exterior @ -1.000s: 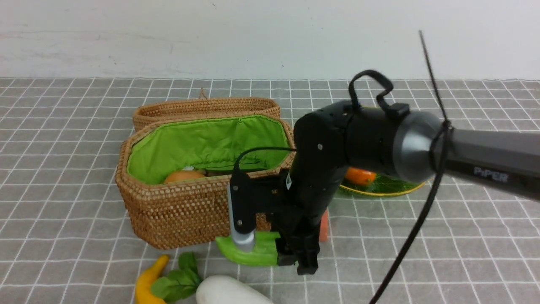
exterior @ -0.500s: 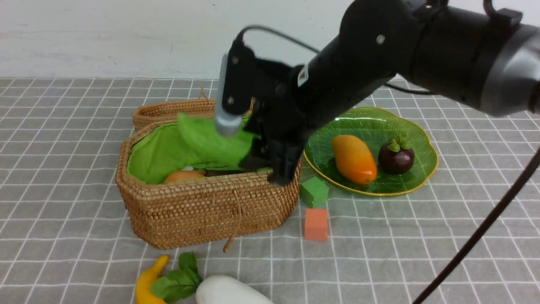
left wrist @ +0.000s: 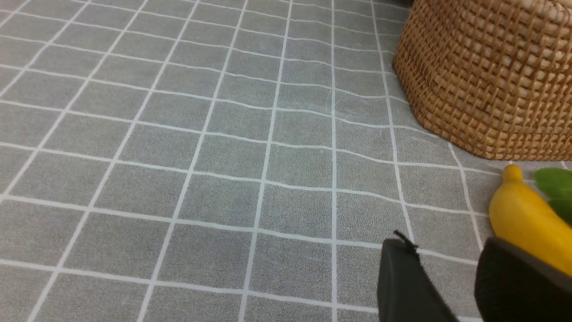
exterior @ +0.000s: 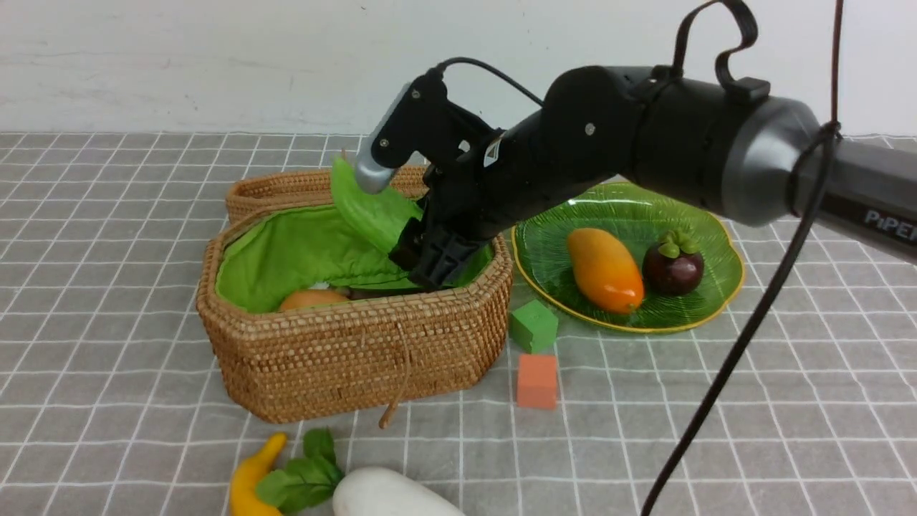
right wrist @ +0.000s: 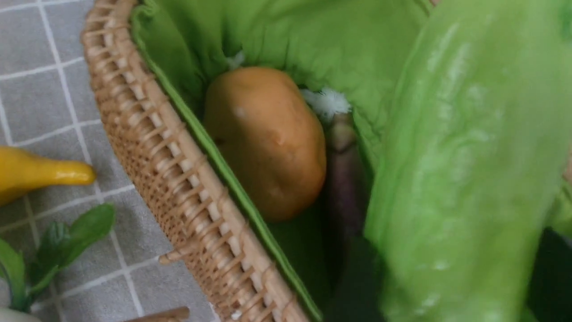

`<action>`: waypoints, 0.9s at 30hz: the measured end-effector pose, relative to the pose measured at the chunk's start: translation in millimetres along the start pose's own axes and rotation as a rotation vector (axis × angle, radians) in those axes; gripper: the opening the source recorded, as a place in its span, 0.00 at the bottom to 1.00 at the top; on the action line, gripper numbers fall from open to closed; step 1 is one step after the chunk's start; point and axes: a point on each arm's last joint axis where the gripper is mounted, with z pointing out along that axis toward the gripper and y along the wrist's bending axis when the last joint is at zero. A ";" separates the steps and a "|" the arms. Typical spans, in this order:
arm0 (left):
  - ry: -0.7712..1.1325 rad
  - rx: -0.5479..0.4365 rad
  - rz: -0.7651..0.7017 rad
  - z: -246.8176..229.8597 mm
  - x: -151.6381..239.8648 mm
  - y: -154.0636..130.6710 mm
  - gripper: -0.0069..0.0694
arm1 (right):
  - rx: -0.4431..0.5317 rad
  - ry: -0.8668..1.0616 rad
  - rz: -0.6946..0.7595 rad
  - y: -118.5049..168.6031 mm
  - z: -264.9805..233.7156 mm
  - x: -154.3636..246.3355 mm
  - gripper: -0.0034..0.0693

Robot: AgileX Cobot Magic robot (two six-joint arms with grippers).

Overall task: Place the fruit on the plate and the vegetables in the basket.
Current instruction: Take a chayote with your right arm and place it on the basket on the left, then take a daikon with your right arm and place it on the basket on the left.

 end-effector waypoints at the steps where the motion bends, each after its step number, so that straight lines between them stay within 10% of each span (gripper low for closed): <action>1: 0.000 0.000 0.000 0.0 0.0 0.0 0.40 | 0.000 -0.002 0.035 0.0 -2.3 -1.1 0.92; 17: 0.000 0.000 0.000 0.0 0.0 0.0 0.40 | -0.339 0.430 0.280 63.6 -57.5 29.0 0.82; 27: 0.000 0.000 0.000 0.0 0.0 0.0 0.40 | -0.335 0.401 0.233 134.7 -15.3 65.1 0.82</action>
